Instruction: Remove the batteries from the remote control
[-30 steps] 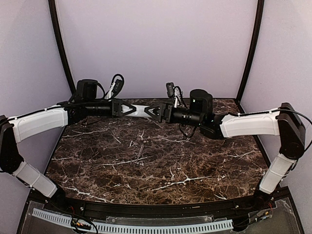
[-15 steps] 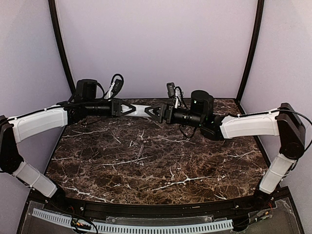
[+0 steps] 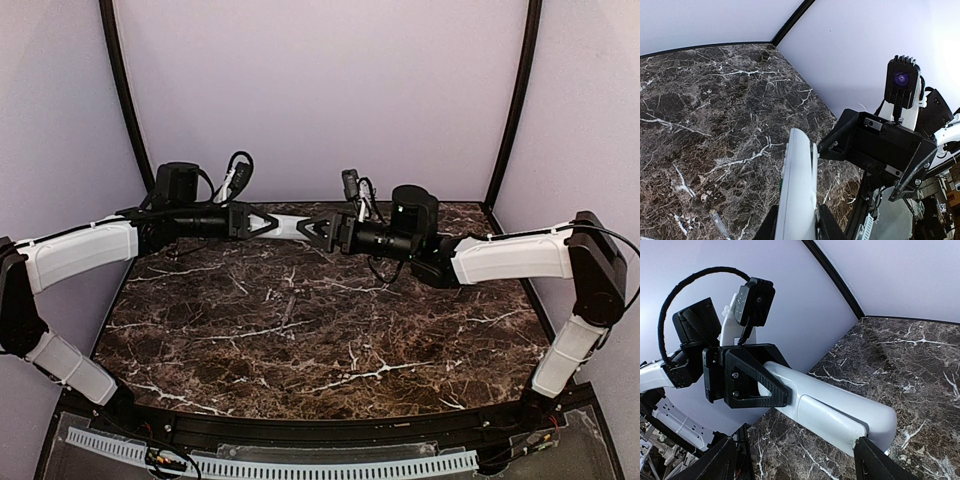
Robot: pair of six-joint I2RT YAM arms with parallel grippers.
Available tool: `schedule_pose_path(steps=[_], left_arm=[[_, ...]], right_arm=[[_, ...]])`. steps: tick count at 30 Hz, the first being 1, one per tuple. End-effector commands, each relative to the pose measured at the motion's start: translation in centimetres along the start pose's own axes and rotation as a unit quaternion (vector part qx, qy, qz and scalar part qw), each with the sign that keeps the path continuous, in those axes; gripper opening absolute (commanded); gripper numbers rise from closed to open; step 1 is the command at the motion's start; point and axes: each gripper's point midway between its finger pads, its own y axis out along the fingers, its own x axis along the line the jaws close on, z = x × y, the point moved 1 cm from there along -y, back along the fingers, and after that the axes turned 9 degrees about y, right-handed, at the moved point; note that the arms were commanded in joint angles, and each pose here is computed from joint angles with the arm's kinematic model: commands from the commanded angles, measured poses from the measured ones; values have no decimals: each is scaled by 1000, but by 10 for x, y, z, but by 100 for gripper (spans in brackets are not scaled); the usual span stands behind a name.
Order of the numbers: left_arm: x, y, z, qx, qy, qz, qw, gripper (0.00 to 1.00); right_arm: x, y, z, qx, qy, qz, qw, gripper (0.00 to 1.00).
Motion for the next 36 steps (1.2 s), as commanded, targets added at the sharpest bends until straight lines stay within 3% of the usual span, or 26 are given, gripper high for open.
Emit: schedule_pose_path(steps=[1,36], left_arm=[[-13,-3,-7,-11,22,14,1000,0],[-13,-7,-8,-17,34,3,999,0]], right_arm=[[57,-5,0,11,-32,-102,994,80],[67,-3,3,21,-40,-116,992,80]])
